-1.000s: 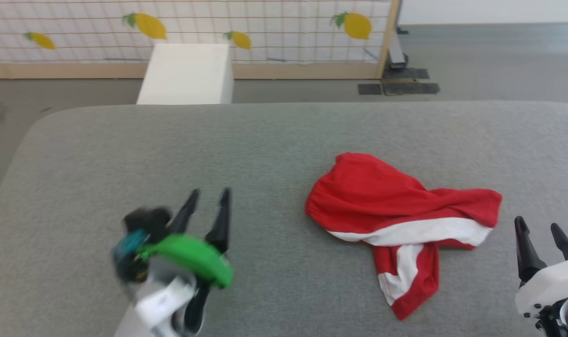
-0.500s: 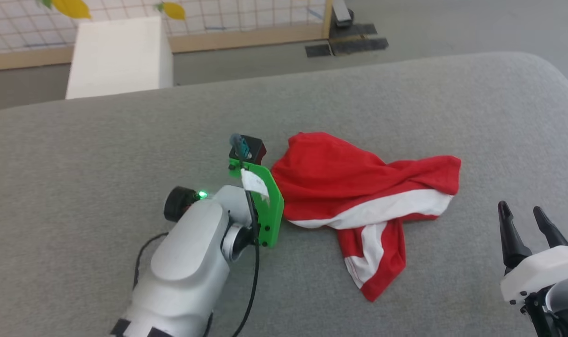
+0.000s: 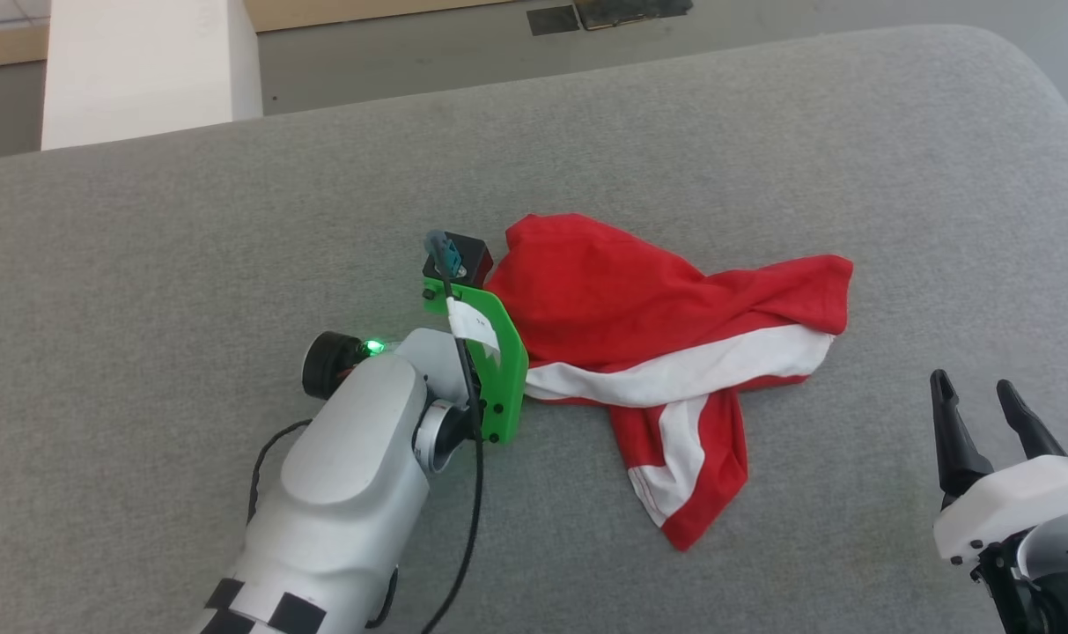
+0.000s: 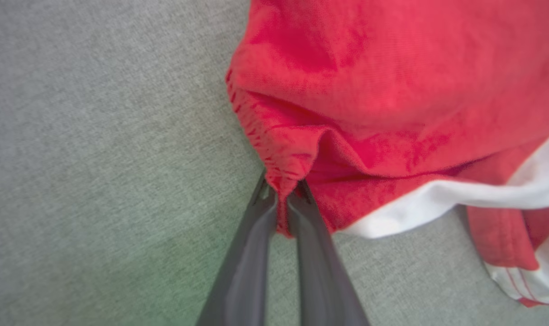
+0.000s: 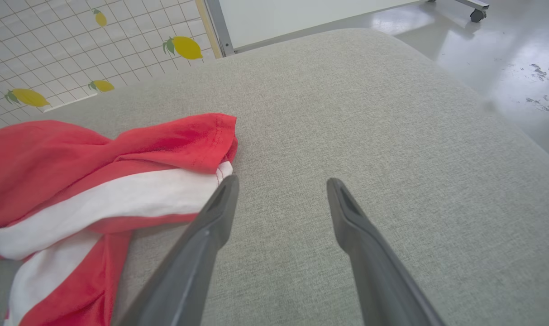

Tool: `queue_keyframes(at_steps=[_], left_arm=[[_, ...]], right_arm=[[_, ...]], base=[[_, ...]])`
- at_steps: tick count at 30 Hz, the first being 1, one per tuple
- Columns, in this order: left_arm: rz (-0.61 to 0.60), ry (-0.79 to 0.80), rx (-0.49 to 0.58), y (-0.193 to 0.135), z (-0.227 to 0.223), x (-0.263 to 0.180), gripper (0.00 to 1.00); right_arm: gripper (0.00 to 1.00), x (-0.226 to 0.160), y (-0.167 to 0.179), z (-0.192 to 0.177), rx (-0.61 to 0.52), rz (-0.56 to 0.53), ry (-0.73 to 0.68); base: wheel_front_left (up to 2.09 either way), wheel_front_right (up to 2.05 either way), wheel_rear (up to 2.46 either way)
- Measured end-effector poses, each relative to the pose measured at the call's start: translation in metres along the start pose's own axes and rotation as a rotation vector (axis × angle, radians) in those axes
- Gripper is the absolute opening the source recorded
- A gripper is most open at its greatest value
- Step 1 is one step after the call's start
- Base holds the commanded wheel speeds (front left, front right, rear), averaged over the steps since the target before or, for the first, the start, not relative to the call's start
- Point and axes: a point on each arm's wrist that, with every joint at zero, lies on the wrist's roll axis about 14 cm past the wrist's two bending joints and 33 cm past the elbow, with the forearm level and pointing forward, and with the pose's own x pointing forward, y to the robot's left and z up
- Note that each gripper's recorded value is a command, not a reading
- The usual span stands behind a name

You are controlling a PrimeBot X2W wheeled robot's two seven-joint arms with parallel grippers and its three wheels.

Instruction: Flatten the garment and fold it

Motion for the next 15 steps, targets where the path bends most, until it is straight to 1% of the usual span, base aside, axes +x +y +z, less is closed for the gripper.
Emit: queue_keyframes(at_steps=[2, 5, 11, 13, 15], left_arm=[[-0.003, -0.028, -0.030, 0.002, 0.004, -0.002, 0.00], [0.005, -0.137, -0.112, 0.011, 0.024, -0.014, 0.00], [0.071, -0.418, -0.229, 0.039, 0.076, -0.063, 0.00], [0.107, -0.494, -0.268, 0.052, 0.083, -0.081, 0.00], [0.154, -0.518, -0.306, 0.068, 0.074, -0.094, 0.00]], right_arm=[[1.00, 0.003, 0.004, 0.000, -0.007, 0.011, 0.001], [1.00, 0.005, 0.011, 0.001, -0.015, 0.029, 0.000], [1.00, 0.009, 0.029, 0.007, -0.028, 0.082, -0.006], [1.00, 0.010, 0.037, 0.007, -0.034, 0.103, -0.006], [1.00, 0.011, 0.045, 0.007, -0.036, 0.127, -0.004]], base=[[0.00, 0.00, 0.00], [0.00, 0.00, 0.00], [0.00, 0.00, 0.00], [0.00, 0.00, 0.00], [0.00, 0.00, 0.00]])
